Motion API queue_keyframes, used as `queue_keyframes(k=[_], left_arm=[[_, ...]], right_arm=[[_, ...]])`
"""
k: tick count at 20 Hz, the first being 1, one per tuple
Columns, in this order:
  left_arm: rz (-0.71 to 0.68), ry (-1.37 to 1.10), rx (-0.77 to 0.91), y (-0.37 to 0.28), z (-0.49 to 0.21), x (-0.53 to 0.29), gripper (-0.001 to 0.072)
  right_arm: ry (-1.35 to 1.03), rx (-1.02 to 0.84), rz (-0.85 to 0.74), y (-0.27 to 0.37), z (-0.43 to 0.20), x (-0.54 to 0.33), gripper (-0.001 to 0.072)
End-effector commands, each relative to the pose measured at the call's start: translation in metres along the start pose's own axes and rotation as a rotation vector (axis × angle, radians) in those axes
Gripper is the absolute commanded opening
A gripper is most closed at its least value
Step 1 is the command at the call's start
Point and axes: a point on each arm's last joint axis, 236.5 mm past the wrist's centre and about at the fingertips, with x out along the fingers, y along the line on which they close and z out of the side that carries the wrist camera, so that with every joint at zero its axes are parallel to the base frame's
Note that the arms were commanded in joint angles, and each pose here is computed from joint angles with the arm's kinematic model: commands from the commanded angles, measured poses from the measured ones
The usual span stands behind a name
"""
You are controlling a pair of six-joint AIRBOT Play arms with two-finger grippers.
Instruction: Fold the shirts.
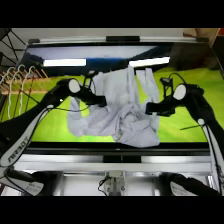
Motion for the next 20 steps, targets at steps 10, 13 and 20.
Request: queue_keyframes(k=[10, 13, 20], left_arm=[[-0.116, 0.117, -0.022, -0.017, -0.023, 0.052, 0.0073], [-0.121, 0.057, 0.019, -0.019, -0.002, 0.034, 0.0059], [0.014, -0.443, 0.171, -0.017, 0.116, -0.185, 0.0058]], right_arm=[[0.297, 0.110, 0.050, -0.002, -0.039, 0.064, 0.0590], [0.275, 0.112, 0.070, 0.006, -0.035, 0.064, 0.0142], [-0.370, -0.197, 0.133, 0.056, 0.114, -0.089, 0.0094]])
